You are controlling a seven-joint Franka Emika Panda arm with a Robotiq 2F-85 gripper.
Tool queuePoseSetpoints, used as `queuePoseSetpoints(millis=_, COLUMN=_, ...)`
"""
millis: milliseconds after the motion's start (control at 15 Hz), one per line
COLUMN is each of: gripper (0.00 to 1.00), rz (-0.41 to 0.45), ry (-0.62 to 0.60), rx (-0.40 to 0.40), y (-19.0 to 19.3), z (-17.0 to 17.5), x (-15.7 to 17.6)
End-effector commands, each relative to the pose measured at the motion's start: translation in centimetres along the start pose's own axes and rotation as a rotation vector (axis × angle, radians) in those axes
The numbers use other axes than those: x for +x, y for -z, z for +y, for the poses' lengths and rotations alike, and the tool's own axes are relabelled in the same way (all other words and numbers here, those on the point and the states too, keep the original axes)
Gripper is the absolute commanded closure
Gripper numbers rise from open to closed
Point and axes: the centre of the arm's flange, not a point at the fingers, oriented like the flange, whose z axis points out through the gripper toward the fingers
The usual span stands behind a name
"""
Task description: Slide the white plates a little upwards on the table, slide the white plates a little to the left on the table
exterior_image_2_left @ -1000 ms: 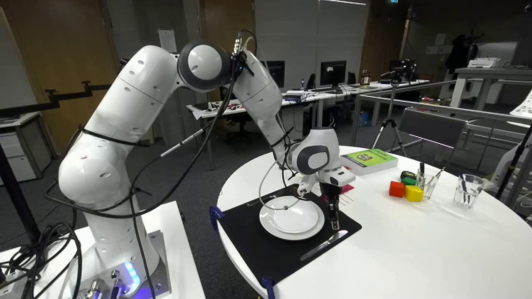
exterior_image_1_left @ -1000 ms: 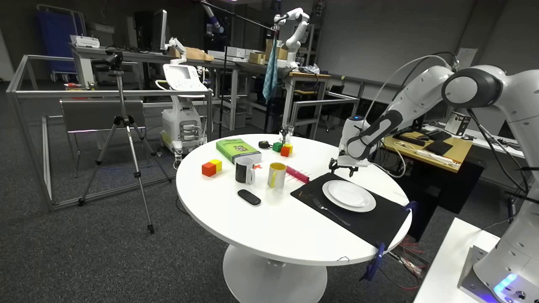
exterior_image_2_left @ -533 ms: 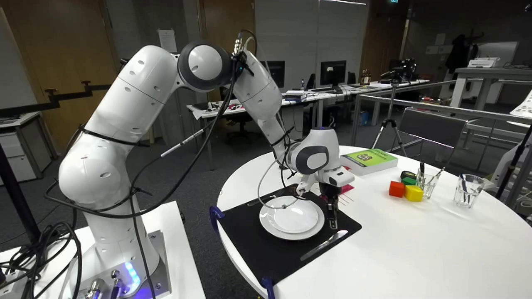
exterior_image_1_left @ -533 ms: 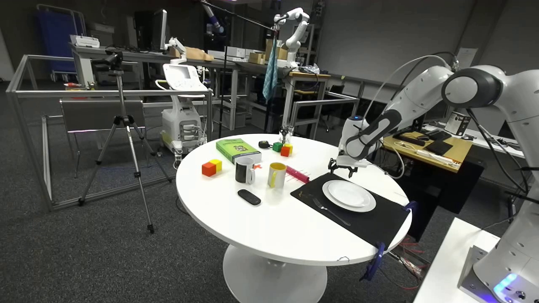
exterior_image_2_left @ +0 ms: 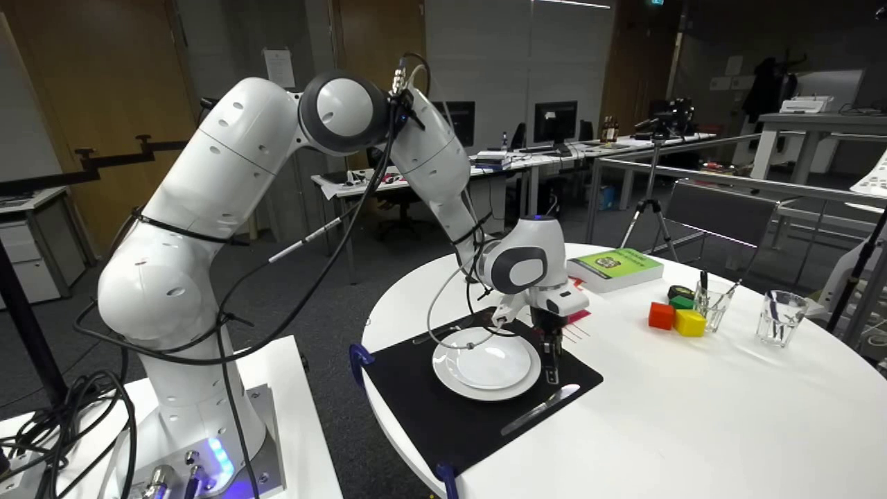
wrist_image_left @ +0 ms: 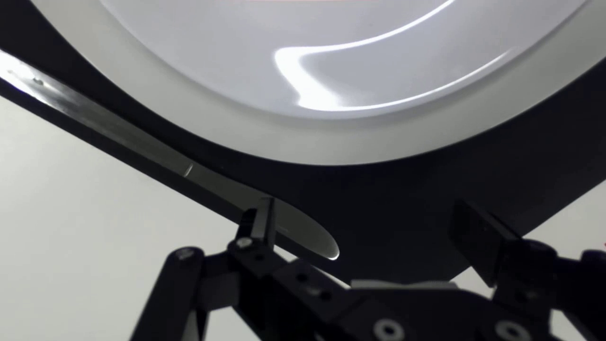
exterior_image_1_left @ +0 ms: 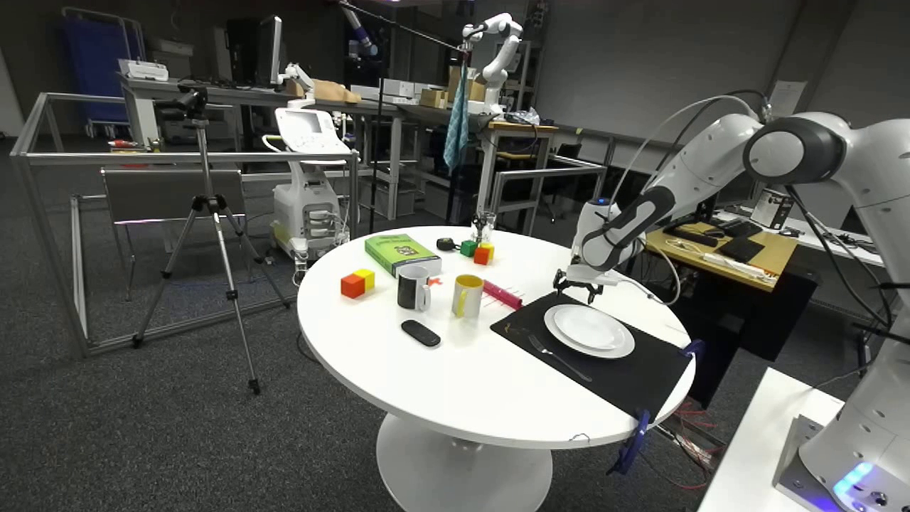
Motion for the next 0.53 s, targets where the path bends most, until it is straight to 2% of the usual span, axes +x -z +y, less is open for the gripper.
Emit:
queuePoseSetpoints(millis=0, gripper=0.00, rz=-0.017, ry=-0.002, rx=0.000, y=-0.05, z=-0.85, x=0.16)
queuePoseSetpoints(millis=467, gripper=0.00, rz=-0.049, ry=-0.006, rx=-0.009, y=0.02, z=-1.01, x=-0.13)
